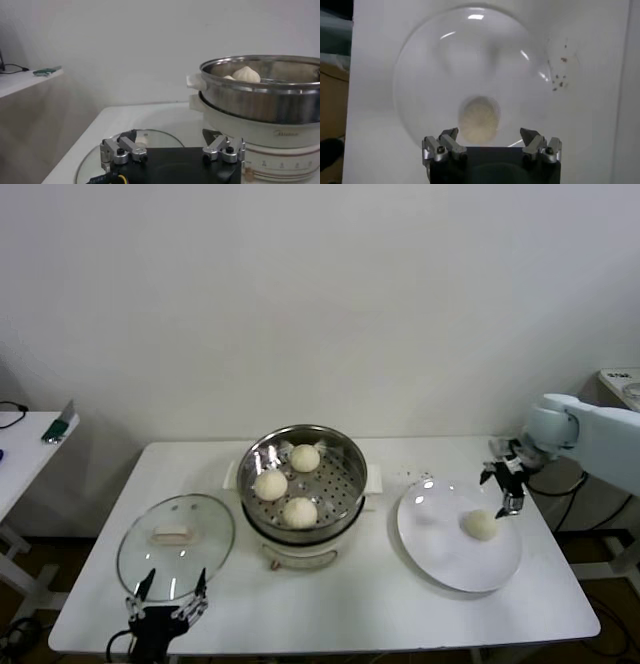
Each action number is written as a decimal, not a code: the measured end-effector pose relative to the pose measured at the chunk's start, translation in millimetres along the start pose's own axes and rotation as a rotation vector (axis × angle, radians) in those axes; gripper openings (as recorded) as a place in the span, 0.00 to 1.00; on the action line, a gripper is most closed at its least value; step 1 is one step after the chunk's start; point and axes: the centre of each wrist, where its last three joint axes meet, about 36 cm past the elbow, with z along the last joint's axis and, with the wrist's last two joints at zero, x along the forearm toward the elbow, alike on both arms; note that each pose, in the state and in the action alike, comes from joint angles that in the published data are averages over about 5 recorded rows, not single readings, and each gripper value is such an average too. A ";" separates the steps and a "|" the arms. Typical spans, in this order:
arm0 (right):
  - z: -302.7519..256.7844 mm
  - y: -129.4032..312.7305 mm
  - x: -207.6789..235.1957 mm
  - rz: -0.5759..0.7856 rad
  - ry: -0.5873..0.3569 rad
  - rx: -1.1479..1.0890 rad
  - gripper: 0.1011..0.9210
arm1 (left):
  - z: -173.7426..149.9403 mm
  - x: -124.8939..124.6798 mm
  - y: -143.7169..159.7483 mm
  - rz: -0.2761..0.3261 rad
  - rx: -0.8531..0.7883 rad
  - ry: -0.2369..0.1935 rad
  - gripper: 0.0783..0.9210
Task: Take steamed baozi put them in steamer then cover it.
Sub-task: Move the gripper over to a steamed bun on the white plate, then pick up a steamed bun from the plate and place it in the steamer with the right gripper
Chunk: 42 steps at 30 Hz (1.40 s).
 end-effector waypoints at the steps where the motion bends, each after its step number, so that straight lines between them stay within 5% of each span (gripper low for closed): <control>1: 2.0 0.6 -5.6 -0.003 0.002 -0.007 0.88 | 0.4 0.2 -0.1 -0.001 0.000 0.001 0.88; 19: 1.2 2.2 -76.8 -0.020 0.014 -0.044 0.87 | 4.6 1.7 1.5 -0.011 -0.009 0.014 0.88; 27: 1.1 3.4 -77.2 -0.024 0.012 -0.051 0.72 | 3.0 1.3 2.1 -0.010 -0.012 0.010 0.88; 34: -12.3 -8.1 -43.0 0.008 -0.012 -0.044 0.70 | 1.0 1.2 1.8 -0.006 -0.015 0.008 0.88; 42: -66.7 -41.9 59.9 0.076 -0.084 -0.003 0.70 | -0.8 -0.4 0.8 0.003 -0.024 0.003 0.88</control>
